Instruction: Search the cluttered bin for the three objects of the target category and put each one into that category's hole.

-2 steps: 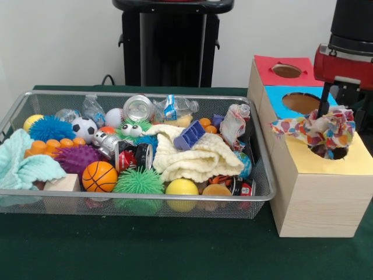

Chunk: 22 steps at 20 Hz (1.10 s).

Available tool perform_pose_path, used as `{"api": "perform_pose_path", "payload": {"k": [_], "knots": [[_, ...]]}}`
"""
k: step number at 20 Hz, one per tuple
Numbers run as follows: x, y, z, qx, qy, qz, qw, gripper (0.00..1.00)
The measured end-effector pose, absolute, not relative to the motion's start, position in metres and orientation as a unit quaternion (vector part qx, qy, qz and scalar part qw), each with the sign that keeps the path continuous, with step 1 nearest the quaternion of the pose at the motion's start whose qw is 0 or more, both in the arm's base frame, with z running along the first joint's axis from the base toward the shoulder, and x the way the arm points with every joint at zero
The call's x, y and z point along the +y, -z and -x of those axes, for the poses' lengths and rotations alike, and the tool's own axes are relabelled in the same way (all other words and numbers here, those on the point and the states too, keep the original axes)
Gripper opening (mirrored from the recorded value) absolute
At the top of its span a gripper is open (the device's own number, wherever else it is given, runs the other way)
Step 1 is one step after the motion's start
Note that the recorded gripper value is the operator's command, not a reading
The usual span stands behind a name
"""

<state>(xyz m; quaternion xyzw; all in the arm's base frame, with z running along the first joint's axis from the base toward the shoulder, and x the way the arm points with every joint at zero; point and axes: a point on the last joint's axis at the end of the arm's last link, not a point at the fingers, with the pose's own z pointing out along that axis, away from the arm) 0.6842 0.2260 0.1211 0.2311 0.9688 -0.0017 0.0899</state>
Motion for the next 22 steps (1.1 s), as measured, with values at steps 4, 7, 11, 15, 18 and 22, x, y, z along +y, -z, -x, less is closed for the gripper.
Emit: {"api": "perform_pose_path", "payload": {"k": [4, 7, 11, 15, 18, 22], "knots": [[0.2263, -0.1248, -0.6853, 0.969, 0.0, -0.231, 0.092, 1.0], [0.2264, -0.1263, -0.6857, 0.968, 0.0, -0.231, 0.093, 1.0], [0.2265, -0.1268, -0.6858, 0.968, -0.001, -0.231, 0.094, 1.0], [0.2265, -0.1269, -0.6859, 0.968, -0.001, -0.231, 0.094, 1.0], [0.2265, -0.1269, -0.6859, 0.968, -0.001, -0.231, 0.094, 1.0], [0.2268, -0.1276, -0.6856, 0.969, -0.001, -0.231, 0.091, 1.0]]}}
